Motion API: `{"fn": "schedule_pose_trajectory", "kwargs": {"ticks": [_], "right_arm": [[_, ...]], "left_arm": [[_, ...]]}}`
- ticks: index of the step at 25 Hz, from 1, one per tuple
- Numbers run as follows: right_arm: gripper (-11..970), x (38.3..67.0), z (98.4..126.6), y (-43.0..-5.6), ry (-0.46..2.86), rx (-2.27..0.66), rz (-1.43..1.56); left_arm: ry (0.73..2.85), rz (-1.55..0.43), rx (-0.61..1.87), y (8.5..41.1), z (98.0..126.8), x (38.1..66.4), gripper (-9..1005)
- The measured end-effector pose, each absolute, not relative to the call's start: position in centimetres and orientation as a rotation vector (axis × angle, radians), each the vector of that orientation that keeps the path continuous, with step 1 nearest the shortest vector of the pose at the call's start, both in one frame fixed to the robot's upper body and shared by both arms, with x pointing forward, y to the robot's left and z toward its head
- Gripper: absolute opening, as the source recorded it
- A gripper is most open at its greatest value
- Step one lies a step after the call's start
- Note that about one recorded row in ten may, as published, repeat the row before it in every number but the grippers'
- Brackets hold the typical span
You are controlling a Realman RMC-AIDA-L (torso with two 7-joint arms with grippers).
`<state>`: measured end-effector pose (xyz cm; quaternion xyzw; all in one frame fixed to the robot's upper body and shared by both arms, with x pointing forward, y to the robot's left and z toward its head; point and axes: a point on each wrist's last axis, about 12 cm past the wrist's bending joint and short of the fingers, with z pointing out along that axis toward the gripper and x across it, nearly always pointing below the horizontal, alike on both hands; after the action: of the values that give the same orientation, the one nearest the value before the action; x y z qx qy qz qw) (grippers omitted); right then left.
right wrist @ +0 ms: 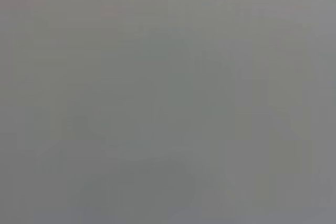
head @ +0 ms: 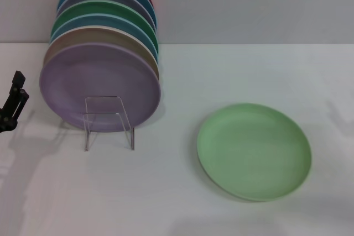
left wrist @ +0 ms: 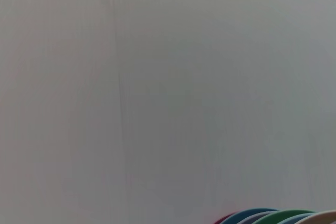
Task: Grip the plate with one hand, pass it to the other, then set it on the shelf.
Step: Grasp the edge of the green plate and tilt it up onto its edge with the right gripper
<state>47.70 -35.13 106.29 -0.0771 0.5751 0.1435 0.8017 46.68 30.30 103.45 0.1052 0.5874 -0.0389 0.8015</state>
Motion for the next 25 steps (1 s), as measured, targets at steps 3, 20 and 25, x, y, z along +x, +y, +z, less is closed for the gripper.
{"fn": "schedule_pose_trajectory", "kwargs": {"ticks": [3, 20, 25], "right_arm": [[778, 49.0, 106.4, -34.4, 1.263, -0.223, 0.329], [774, 59.2, 115.1, -28.3, 1.947, -0.461, 0.528], [775, 59.5, 115.5, -27.3, 2.303, -0.480, 0.433]], "left_arm": [[1.259, -0.084, 0.224, 30.3, 103.5, 46.7, 782], [1.258, -0.091, 0.222, 30.2, 103.5, 46.7, 777], [1.255, -0.094, 0.224, 30.1, 103.5, 46.8, 775]]}}
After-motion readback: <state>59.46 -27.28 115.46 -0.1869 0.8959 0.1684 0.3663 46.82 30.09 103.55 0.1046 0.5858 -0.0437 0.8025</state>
